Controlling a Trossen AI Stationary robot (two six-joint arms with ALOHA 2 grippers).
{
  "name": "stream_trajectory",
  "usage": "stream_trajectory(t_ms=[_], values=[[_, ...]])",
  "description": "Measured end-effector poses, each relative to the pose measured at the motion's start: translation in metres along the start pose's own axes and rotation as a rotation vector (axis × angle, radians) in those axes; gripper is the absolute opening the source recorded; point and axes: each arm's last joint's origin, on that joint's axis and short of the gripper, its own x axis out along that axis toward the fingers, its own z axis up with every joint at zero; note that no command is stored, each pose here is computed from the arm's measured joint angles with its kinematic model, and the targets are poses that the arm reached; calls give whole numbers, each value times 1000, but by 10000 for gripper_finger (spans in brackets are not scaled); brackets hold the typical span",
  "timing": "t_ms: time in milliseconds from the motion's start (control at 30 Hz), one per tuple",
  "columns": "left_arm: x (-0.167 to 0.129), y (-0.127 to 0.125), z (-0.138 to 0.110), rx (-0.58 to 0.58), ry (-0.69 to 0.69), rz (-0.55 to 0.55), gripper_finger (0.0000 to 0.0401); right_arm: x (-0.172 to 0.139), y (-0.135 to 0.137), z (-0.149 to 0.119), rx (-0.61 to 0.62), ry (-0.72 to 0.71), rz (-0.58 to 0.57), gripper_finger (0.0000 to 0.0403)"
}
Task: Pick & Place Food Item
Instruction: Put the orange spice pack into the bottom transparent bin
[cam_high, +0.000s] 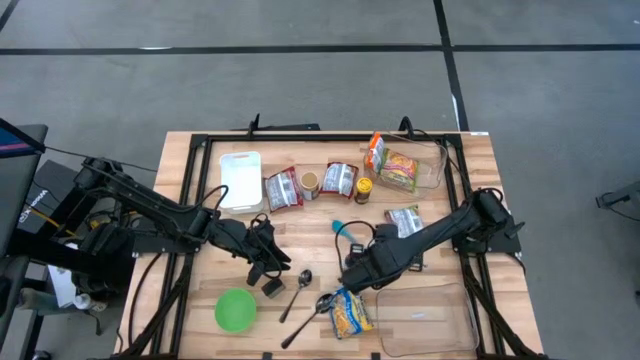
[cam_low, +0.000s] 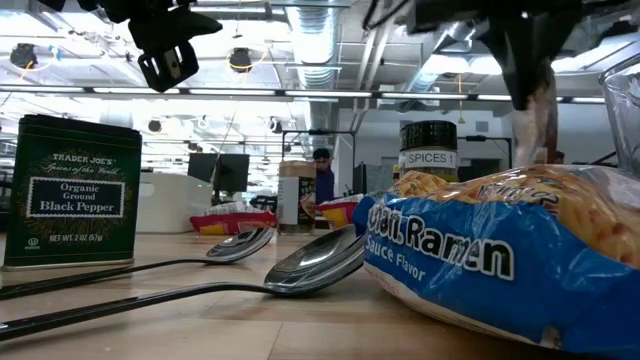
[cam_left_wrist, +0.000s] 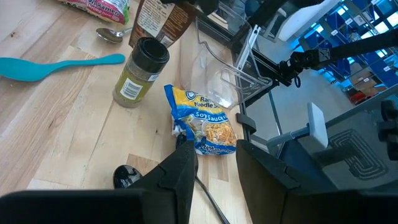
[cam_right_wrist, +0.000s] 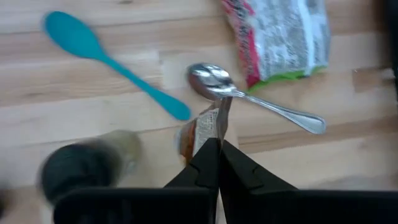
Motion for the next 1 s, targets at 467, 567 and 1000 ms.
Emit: stream_trajectory(t_ms=[467, 567, 1000], values=[[0, 0, 0, 0, 0, 0, 113, -47, 13, 18, -162, 26, 197, 0], [0, 0, 0, 0, 0, 0, 113, -57, 14, 20, -209, 35, 236, 0], [0, 0, 0, 0, 0, 0, 113, -100, 8, 26, -349, 95, 400, 0]])
